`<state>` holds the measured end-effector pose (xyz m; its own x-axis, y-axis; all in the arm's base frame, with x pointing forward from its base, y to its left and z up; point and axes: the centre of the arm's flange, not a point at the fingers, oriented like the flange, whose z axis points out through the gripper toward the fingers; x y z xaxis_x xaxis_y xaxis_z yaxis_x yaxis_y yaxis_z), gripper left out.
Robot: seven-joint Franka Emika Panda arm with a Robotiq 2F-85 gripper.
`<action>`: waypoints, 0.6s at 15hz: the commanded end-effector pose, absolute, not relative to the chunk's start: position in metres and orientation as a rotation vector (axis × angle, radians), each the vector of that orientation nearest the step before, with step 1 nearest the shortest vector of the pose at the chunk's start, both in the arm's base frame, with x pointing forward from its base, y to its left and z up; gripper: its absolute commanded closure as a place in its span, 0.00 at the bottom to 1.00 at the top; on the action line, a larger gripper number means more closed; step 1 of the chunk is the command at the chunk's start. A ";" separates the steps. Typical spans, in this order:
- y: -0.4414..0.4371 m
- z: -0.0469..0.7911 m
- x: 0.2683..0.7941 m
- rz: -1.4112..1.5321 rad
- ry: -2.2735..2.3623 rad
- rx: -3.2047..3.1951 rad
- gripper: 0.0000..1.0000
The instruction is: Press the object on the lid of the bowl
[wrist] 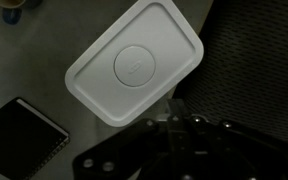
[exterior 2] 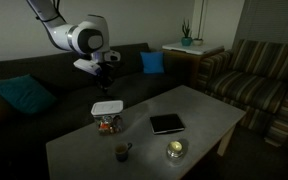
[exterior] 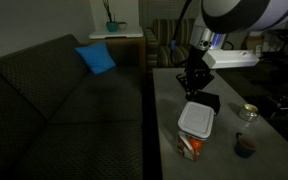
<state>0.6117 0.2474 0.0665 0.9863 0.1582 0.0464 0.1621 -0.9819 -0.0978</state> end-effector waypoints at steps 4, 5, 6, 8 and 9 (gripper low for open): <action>0.242 0.094 0.601 -0.034 -0.283 -3.035 0.95; 0.242 0.095 0.601 -0.033 -0.278 -3.035 0.73; 0.243 0.096 0.600 -0.034 -0.278 -3.033 0.68; 0.243 0.098 0.599 -0.030 -0.283 -3.032 0.54; 0.243 0.099 0.598 -0.028 -0.284 -3.030 0.46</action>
<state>0.6111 0.2486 0.0852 0.9853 0.1633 0.0499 0.1675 -0.9812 -0.0963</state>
